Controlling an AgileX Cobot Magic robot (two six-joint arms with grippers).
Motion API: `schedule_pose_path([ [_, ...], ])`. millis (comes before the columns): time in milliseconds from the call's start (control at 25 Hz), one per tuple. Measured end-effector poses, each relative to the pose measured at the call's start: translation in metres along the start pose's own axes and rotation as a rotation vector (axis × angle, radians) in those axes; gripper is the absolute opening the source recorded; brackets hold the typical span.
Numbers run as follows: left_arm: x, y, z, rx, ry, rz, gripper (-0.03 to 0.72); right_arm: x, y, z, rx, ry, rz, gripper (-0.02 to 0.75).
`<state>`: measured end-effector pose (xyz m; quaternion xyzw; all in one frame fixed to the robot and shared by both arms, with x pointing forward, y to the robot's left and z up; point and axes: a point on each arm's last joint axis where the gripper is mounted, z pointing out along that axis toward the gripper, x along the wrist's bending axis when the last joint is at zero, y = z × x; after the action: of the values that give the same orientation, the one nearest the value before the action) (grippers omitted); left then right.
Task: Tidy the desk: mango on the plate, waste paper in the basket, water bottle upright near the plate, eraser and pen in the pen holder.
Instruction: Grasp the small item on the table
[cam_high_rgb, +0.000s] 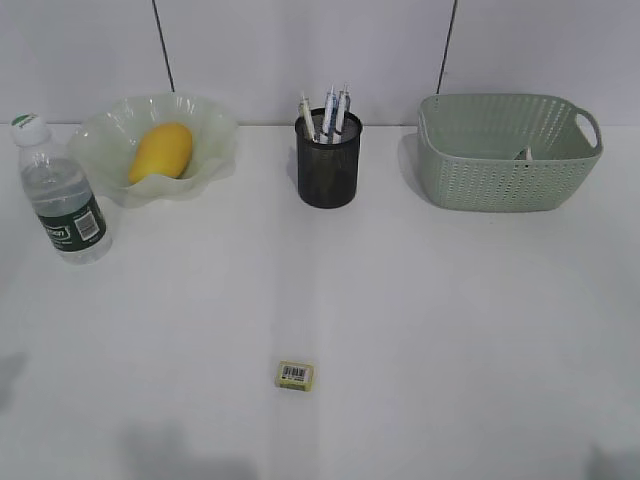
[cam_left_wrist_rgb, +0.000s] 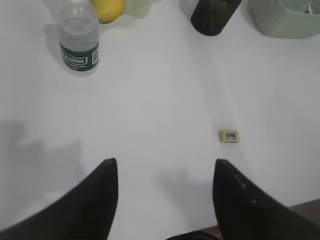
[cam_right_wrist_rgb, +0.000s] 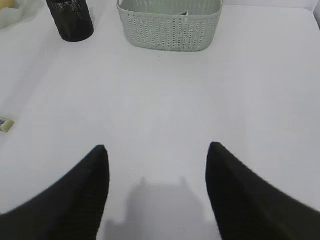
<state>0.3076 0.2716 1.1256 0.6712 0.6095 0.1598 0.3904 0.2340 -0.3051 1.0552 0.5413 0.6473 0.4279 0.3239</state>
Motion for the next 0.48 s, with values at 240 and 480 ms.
schedule_pose_path([
  [240, -0.0019, 0.0045, 0.0041, 0.038, -0.037, -0.037, 0.430, 0.0000, 0.0000, 0.0000, 0.000, 0.000, 0.003, 0.486],
  [480, -0.0049, 0.0045, 0.0047, 0.047, -0.072, -0.054, 0.427, 0.0000, 0.0000, 0.0000, 0.000, 0.000, 0.003, 0.486],
])
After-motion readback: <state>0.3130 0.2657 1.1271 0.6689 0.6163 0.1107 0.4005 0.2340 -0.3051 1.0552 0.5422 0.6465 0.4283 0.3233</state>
